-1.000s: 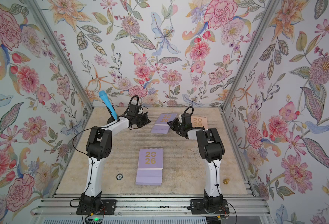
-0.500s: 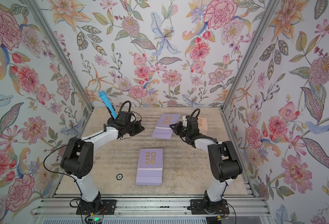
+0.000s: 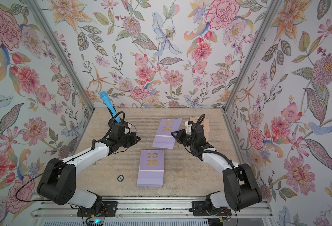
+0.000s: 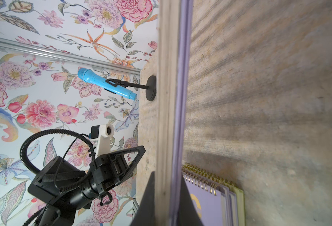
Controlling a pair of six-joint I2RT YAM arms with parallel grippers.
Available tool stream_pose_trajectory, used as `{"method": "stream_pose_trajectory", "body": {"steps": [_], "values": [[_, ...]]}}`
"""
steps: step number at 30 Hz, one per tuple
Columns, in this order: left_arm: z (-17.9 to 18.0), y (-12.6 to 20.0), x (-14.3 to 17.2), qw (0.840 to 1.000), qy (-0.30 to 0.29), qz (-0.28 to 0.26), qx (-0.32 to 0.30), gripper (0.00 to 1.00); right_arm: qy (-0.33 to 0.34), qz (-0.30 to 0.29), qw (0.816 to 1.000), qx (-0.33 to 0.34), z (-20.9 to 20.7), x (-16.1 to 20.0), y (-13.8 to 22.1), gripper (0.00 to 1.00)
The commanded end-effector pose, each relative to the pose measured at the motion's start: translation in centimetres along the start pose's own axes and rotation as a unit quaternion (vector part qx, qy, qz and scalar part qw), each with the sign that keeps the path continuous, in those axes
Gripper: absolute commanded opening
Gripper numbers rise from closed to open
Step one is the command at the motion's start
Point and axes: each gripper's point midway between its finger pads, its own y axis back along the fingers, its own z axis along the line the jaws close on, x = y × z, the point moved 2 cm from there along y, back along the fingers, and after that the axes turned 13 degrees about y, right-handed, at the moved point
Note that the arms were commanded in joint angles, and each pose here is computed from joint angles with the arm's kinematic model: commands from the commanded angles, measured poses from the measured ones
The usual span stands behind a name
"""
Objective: Stack the calendars
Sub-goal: Place the calendar at the calendar.
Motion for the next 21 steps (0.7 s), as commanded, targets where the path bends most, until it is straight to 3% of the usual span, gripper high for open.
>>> {"method": "stream_pose_trajectory", "body": {"steps": [1, 21], "values": [[0.3, 0.7, 0.6, 1.000, 0.001, -0.011, -0.004, 0.00, 0.021, -0.005, 1.000, -0.017, 1.5, 0.9, 1.4, 0.04], [4.3, 2.9, 5.1, 1.000, 0.016, -0.003, -0.024, 0.00, 0.021, 0.036, 0.998, -0.047, 3.3, 8.7, 4.2, 0.04]]}}
